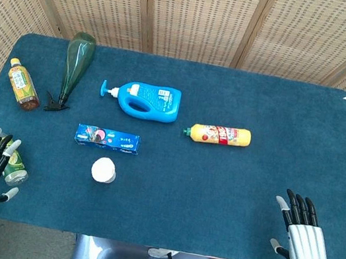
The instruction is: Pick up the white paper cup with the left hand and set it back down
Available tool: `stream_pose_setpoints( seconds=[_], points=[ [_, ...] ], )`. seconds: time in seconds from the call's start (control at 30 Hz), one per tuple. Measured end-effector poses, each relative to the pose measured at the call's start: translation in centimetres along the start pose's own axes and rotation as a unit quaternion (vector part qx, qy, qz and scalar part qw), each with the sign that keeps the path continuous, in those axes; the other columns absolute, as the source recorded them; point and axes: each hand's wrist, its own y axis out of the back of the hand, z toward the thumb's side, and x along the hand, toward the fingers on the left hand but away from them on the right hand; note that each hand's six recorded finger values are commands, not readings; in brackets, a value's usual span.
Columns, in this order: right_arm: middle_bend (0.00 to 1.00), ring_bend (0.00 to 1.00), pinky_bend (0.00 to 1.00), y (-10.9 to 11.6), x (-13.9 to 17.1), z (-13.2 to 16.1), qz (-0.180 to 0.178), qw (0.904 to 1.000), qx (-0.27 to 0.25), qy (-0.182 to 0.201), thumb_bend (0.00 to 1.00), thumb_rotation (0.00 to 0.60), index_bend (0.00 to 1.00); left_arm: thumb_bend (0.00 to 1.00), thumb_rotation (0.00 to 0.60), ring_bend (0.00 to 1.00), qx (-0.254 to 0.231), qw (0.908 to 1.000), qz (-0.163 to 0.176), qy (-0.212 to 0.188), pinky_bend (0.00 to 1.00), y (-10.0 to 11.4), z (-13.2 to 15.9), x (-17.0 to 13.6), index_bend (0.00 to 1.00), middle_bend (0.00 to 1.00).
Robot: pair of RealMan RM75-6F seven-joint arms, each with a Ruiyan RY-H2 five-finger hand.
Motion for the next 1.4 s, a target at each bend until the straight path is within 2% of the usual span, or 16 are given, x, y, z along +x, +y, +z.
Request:
stream_pose_setpoints(
  seconds=[0.8,1.1,1.2,1.4],
  points=[
    [0.0,0.0,0.01,-0.1,0.0,-0.2,0.003,1.0,0.0,-0.004,0.06,0.6,0.0,0.13,0.6,0.0,0.002,1.0,-0.007,-0.003,0.0,-0.2,0.4,0.1,0.0,0.0],
    [0.0,0.0,0.02,0.0,0.1,-0.1,0.004,1.0,-0.004,-0.004,0.06,0.6,0.0,0.14,0.6,0.0,-0.013,0.9995,-0.022,-0.016,0.0,-0.2,1.5,1.2,0.0,0.0],
    [0.0,0.0,0.02,0.0,0.1,-0.1,0.005,1.0,-0.004,-0.003,0.06,0.6,0.0,0.15,0.6,0.0,-0.01,0.9991,-0.03,-0.027,0.0,0.0,2.4,2.3,0.03,0.0],
    [0.0,0.0,0.02,0.0,0.0,-0.2,0.006,1.0,-0.006,-0.004,0.06,0.6,0.0,0.17,0.6,0.0,-0.005,0.9961,-0.063,-0.061,0.0,-0.1,5.5,5.3,0.21,0.0]
  ],
)
